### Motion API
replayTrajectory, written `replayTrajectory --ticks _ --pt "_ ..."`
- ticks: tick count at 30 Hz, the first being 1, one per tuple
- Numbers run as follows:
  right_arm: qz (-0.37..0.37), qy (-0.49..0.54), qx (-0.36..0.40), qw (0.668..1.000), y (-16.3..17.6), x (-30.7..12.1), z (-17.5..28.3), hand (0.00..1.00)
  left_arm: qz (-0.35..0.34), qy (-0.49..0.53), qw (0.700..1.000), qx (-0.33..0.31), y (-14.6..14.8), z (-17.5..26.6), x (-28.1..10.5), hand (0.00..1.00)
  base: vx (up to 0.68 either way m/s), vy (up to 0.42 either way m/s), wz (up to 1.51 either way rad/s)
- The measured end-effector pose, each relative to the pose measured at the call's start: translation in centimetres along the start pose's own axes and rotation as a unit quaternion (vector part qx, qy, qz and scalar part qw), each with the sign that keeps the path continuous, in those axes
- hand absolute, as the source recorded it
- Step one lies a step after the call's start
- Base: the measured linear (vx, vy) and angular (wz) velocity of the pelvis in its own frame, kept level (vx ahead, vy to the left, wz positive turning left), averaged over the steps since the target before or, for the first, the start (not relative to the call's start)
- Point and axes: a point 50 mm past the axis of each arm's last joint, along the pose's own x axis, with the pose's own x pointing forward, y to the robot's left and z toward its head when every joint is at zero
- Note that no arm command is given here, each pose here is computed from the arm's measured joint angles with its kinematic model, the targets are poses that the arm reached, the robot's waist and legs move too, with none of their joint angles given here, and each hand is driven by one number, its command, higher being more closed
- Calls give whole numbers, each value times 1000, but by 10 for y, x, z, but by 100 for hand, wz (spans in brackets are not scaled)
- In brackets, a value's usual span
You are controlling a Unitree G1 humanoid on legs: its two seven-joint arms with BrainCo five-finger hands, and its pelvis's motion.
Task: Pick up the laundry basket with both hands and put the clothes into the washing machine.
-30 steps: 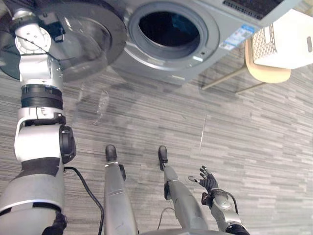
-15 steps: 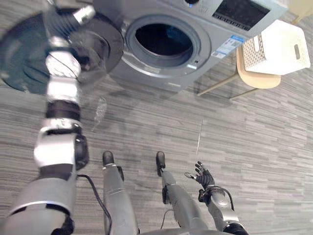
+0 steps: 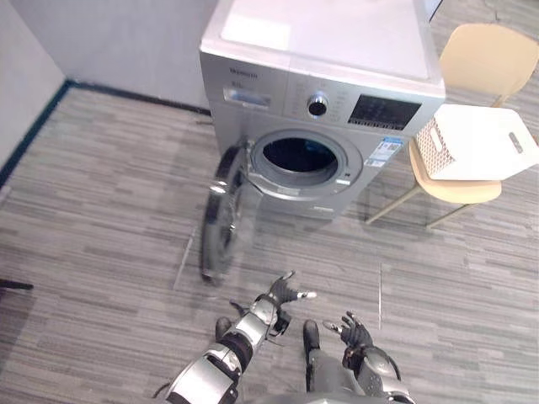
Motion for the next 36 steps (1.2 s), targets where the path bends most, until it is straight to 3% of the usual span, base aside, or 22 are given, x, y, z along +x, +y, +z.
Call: replayTrajectory --ticks 2,5,7,10,15,20,26,29,32,36 --pt "-22 18 -5 1000 -14 -3 -10 0 -1 -99 995 -6 2 42 -2 0 -16 20 25" --pt "-49 40 -11 998 -33 -13 -28 0 7 -260 962 -80 22 99 -30 0 -5 12 33" --pt "-55 52 -11 997 -37 -18 -37 0 25 -315 942 -113 40 110 -49 0 17 -3 13" --pt "-61 65 -13 996 -44 -25 -49 0 96 -368 904 -193 78 99 -88 0 49 -7 2" --pt "-52 71 -9 996 -44 -30 -56 0 186 -365 876 -255 102 61 -131 0 25 -3 4" --pt "-50 70 -12 996 -43 -31 -57 0 235 -318 880 -262 106 30 -141 0 6 0 2" --pt "-46 70 -17 996 -44 -31 -57 0 235 -120 940 -218 85 -42 -107 0 -27 -8 -4" --pt "-42 59 -23 997 -43 -28 -49 0 213 -48 958 -184 78 -57 -82 0 -34 -21 -38" --pt "-31 26 -31 999 -35 -20 -30 0 214 -60 962 -160 94 -31 -53 0 -51 -34 -66" --pt "-8 -41 -28 999 -19 -8 11 0 235 -145 955 -109 138 62 -16 0 -40 -46 -72"
